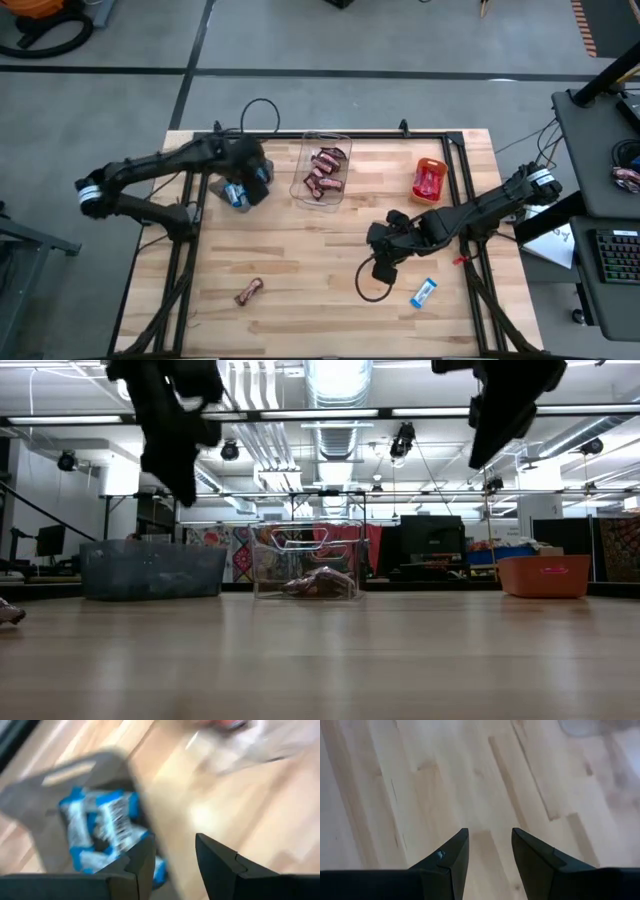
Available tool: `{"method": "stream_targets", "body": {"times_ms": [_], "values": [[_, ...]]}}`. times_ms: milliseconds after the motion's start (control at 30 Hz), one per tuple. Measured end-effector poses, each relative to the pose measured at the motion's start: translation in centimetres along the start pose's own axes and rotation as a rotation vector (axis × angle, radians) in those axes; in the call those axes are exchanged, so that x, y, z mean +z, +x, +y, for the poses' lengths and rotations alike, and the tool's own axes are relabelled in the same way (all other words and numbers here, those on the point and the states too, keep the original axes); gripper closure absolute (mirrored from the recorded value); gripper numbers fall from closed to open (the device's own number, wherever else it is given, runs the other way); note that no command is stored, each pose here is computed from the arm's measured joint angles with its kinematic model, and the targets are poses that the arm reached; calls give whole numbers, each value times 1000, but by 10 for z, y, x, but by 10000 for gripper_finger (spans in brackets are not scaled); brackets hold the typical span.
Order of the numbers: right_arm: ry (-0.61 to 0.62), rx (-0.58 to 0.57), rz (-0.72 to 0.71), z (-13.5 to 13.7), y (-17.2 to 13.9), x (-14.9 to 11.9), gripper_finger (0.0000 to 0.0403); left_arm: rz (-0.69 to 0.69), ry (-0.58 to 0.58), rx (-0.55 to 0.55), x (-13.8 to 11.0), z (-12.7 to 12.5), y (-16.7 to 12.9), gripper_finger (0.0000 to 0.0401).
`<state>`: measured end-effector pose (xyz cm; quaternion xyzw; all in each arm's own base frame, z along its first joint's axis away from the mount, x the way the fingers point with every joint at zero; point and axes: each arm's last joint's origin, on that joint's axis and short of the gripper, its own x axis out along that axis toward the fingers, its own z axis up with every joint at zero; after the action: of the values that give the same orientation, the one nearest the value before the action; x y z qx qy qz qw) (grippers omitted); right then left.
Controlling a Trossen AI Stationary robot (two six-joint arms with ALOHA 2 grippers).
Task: Sort candy
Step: Put the brown chocolate into the transparent bin
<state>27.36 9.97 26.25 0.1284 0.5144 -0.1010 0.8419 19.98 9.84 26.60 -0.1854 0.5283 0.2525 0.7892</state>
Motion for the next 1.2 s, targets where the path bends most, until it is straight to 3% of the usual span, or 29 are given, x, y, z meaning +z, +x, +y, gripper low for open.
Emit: {"method": "stream_targets", "body": {"times_ms": [233,500,767,1200], "values": [[79,26,97,-4,12,-13,262,-278,146,-103,-19,-53,-43,281],[167,72,234,-8,23,-29,262,-382,295,-277,-44,-105,-62,281],[148,71,256,-4,24,-36,262,-236,267,-372,-74,-153,-50,281],[132,72,254,-4,24,-36,262,170,155,-339,-123,-200,-13,281]]}}
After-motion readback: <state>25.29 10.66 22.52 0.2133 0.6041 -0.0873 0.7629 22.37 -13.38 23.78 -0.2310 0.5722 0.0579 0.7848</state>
